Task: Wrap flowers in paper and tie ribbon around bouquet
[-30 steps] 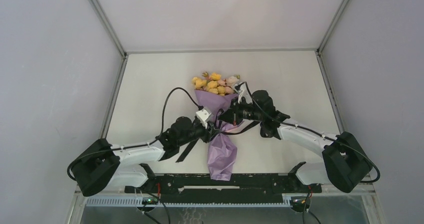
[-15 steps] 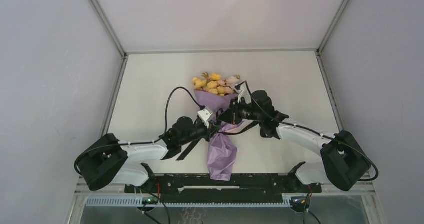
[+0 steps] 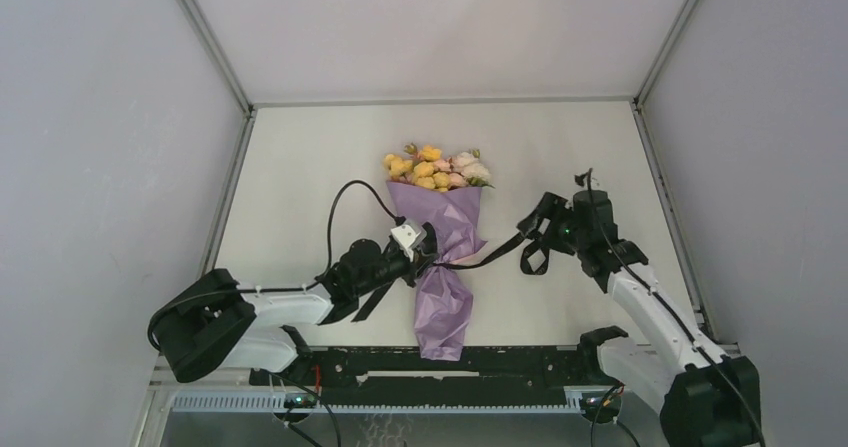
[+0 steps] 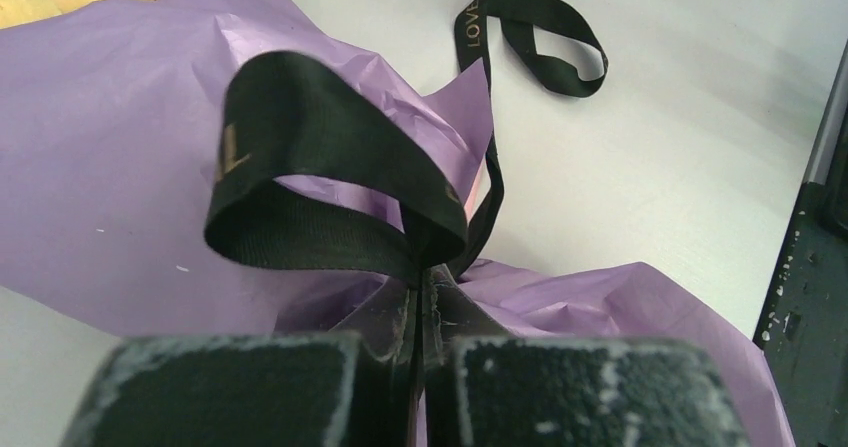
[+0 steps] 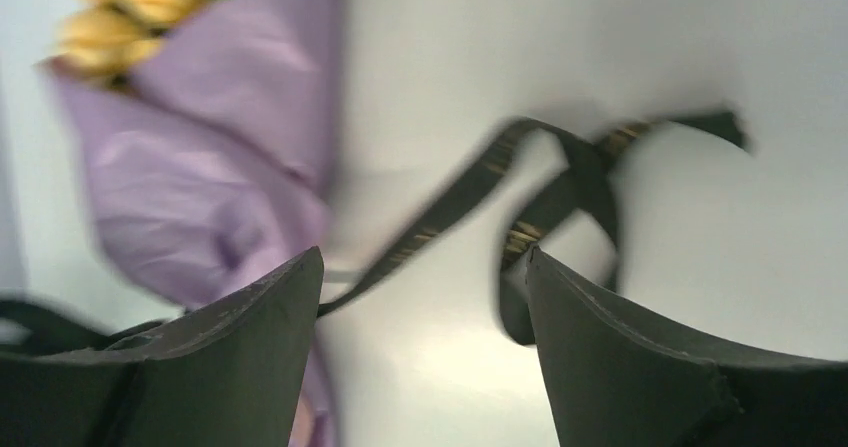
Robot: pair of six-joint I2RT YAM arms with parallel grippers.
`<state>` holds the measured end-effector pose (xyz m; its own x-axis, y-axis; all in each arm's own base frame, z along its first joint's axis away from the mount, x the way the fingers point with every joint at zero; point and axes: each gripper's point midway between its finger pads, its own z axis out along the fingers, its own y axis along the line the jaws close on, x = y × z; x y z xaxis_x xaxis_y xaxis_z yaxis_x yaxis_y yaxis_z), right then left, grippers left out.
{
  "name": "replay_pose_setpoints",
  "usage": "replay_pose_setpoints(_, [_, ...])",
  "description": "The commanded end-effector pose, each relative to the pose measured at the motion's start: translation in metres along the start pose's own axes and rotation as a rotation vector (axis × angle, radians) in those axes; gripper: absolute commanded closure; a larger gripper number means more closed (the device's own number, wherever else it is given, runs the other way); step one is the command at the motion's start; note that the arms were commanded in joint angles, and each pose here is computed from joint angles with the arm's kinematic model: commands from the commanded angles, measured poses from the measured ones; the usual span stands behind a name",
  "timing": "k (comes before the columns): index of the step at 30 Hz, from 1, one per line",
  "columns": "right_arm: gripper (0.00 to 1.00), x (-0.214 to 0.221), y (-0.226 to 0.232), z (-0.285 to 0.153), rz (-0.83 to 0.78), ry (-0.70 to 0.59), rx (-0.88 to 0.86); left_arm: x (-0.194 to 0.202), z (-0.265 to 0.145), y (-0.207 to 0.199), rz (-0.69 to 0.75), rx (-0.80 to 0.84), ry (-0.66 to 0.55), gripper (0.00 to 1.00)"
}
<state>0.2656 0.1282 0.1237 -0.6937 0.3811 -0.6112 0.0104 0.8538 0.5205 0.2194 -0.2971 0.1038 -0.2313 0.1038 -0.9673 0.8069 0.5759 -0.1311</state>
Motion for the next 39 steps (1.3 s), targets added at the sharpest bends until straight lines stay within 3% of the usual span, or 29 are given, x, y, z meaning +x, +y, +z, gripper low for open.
replay_pose_setpoints(1, [0.17, 0.035, -0.067, 0.000, 0.130, 0.140, 0.222, -0.021, -0.005, 0.000, 0.055, -0.006, -0.098, 1.00])
replay_pose_setpoints(9, [0.32, 0.056, -0.088, 0.023, 0.162, 0.230, 0.256, -0.024, -0.010, -0.001, 0.109, 0.004, -0.126, 1.00])
replay_pose_setpoints(14, [0.33, 0.037, -0.089, 0.003, -0.061, 0.170, 0.437, -0.026, -0.012, -0.002, 0.119, 0.007, -0.133, 1.00])
replay_pose_setpoints(18, [0.32, 0.017, -0.065, -0.006, -0.183, 0.125, 0.457, -0.024, -0.013, -0.004, 0.124, 0.018, -0.132, 1.00])
replay_pose_setpoints(22, [0.32, 0.039, -0.046, 0.021, -0.172, 0.251, 0.313, -0.025, -0.013, -0.003, 0.123, 0.011, -0.132, 1.00])
replay_pose_setpoints(29, [0.43, 0.066, -0.067, 0.047, -0.156, 0.402, 0.354, -0.024, -0.013, -0.004, 0.125, 0.021, -0.129, 1.00])
replay_pose_setpoints(31, [0.54, 0.072, -0.063, 0.047, -0.148, 0.429, 0.323, -0.024, -0.013, -0.005, 0.125, 0.023, -0.129, 1.00])
replay_pose_setpoints(34, [0.84, 0.079, -0.053, 0.044, -0.141, 0.476, 0.257, -0.023, -0.013, -0.005, 0.125, 0.027, -0.126, 1.00])
replay_pose_setpoints(36, [1.00, 0.074, -0.031, 0.035, -0.131, 0.492, 0.111, -0.024, -0.013, -0.006, 0.126, 0.029, -0.129, 1.00])
replay_pose_setpoints(39, [1.00, 0.032, 0.023, 0.005, -0.167, 0.379, -0.155, -0.023, -0.015, -0.005, 0.159, 0.028, -0.130, 1.00])
